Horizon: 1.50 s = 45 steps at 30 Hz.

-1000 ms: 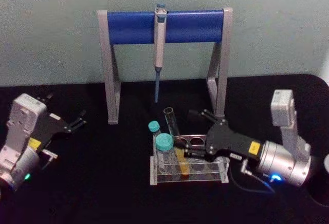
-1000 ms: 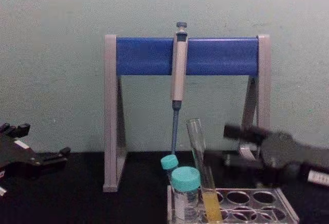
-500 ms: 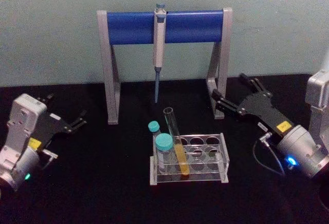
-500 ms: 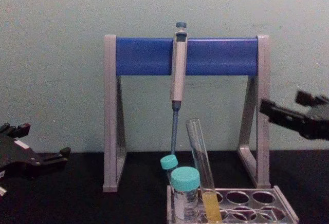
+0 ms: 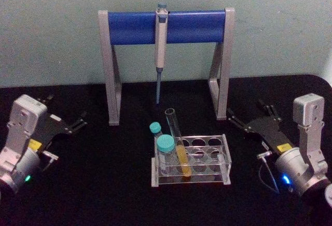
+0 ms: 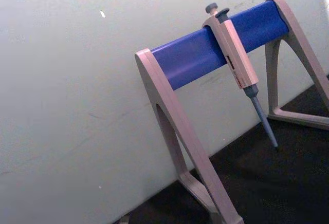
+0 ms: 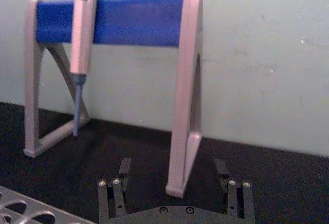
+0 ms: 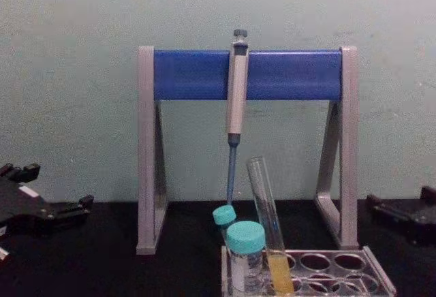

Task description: Pick up the test tube from the test tube rack, shake it, then place it back into the test tube rack.

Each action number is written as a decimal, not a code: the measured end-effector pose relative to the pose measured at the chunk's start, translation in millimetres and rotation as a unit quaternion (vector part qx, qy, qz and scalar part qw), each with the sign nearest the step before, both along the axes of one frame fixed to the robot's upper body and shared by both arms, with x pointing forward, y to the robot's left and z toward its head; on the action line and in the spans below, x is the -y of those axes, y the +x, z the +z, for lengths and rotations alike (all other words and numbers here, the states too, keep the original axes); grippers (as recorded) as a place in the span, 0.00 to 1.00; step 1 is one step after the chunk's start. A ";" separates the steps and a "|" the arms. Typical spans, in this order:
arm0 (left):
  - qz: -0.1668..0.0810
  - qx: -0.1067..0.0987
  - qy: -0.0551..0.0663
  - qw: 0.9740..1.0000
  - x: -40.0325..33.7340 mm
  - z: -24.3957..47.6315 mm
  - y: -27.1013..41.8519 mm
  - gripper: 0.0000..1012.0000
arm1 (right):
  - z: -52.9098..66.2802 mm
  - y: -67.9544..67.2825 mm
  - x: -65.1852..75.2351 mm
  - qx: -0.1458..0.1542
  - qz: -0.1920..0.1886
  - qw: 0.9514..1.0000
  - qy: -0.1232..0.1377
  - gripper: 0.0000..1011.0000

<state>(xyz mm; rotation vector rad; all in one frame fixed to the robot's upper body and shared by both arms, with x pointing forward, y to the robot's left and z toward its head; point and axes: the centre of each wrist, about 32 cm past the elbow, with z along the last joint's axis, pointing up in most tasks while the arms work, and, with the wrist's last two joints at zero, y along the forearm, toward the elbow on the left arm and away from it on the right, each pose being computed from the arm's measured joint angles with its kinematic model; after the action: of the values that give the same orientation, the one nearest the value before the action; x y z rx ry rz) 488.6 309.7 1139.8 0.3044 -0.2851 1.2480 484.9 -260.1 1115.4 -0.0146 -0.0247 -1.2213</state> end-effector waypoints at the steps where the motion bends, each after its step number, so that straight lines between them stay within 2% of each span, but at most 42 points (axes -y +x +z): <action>1: 0.000 0.000 0.000 1.000 0.0 0.0 0.0 0.99 | -1.2 -0.4 -0.1 -0.003 -0.003 1.000 -0.001 0.99; 5: 0.000 0.000 0.000 1.000 0.0 0.0 0.0 0.99 | -7.3 -1.8 -0.7 -0.020 -0.015 1.000 -0.004 0.99; 15: 0.000 0.000 0.000 1.000 0.0 0.0 0.0 0.99 | -12.4 -3.2 -2.5 -0.055 -0.029 0.998 -0.012 0.99; 45: 0.000 0.000 0.000 1.000 0.0 0.0 0.0 0.99 | -12.6 -3.3 -3.2 -0.057 -0.030 0.998 -0.014 0.99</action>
<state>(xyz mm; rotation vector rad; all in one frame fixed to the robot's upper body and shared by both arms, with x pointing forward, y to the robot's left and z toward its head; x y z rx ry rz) 488.6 309.7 1139.8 0.3044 -0.2851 1.2480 481.7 -256.9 1102.8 -0.1095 0.0592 -1.2786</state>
